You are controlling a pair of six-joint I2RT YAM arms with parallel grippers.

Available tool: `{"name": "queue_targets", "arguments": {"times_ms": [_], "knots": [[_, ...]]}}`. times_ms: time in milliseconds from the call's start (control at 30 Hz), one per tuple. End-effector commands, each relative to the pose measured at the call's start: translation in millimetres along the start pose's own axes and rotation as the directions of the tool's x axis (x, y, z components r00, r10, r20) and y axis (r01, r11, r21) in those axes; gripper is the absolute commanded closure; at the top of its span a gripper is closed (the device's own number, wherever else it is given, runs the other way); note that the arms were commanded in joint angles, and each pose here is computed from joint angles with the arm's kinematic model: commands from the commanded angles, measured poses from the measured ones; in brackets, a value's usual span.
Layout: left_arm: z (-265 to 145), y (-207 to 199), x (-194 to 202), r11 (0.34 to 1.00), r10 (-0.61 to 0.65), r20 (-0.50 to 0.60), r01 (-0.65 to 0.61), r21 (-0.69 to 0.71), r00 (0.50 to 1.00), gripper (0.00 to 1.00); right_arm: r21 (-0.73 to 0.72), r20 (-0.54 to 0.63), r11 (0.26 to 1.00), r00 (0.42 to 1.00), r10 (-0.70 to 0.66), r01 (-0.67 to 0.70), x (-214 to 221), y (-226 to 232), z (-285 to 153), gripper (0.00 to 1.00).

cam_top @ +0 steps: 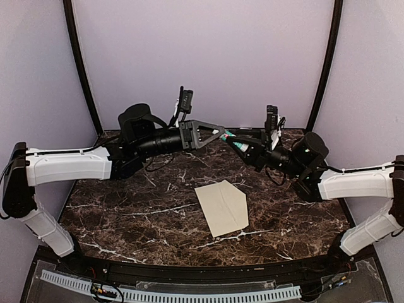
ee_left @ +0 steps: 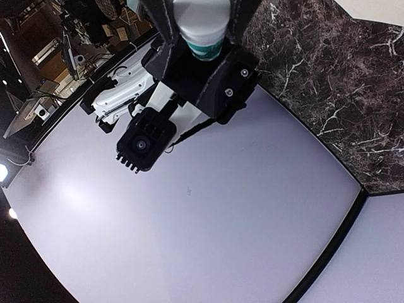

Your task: Place the letter into the envelope and seal it

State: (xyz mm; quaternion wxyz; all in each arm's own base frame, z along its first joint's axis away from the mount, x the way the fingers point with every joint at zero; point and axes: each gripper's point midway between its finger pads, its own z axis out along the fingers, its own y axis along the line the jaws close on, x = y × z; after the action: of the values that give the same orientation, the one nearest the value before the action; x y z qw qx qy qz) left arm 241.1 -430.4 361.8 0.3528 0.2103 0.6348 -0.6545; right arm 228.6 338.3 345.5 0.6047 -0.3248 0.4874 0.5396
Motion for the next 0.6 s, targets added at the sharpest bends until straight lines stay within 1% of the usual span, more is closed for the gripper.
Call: {"name": "queue_targets", "arguments": {"times_ms": [0, 100, 167, 267, 300, 367, 400, 467, 567], "knots": [[-2, -21, -12, 0.997, 0.044, 0.032, -0.046, 0.064, 0.999, 0.97, -0.010, 0.026, 1.000, 1.000, -0.008, 0.008, -8, 1, 6, 0.71], [0, -18, -10, 0.997, 0.041, 0.030, -0.042, 0.060, 0.999, 0.97, -0.010, 0.021, 1.000, 1.000, -0.011, 0.011, -6, 0, 6, 0.77], [1, -16, -9, 0.998, 0.038, 0.029, -0.040, 0.058, 0.999, 0.97, -0.013, 0.017, 1.000, 1.000, -0.011, 0.011, -5, 0, 7, 0.85], [3, -15, -8, 0.997, 0.039, 0.024, -0.041, 0.059, 0.999, 0.97, -0.017, 0.014, 1.000, 1.000, -0.008, 0.008, -3, 1, 6, 1.00], [3, -15, -8, 0.997, 0.040, 0.022, -0.041, 0.059, 0.999, 0.96, -0.019, 0.015, 1.000, 1.000, -0.008, 0.008, -3, 2, 6, 1.00], [3, -14, -8, 0.997, 0.047, 0.021, -0.048, 0.054, 0.999, 0.87, -0.019, 0.015, 1.000, 1.000, -0.009, 0.009, -3, 2, 5, 1.00], [3, -12, -8, 0.998, 0.052, 0.023, -0.053, 0.041, 0.998, 0.73, -0.021, 0.013, 1.000, 1.000, -0.010, 0.010, -2, 2, 4, 1.00], [1, -11, -11, 0.998, 0.066, 0.035, -0.067, 0.022, 0.997, 0.59, -0.031, 0.007, 0.999, 1.000, -0.013, 0.014, -1, 4, 4, 1.00], [0, -11, -14, 0.997, 0.078, 0.042, -0.079, 0.006, 0.996, 0.55, -0.044, -0.002, 0.999, 1.000, -0.014, 0.014, 1, 7, 4, 1.00]]}}
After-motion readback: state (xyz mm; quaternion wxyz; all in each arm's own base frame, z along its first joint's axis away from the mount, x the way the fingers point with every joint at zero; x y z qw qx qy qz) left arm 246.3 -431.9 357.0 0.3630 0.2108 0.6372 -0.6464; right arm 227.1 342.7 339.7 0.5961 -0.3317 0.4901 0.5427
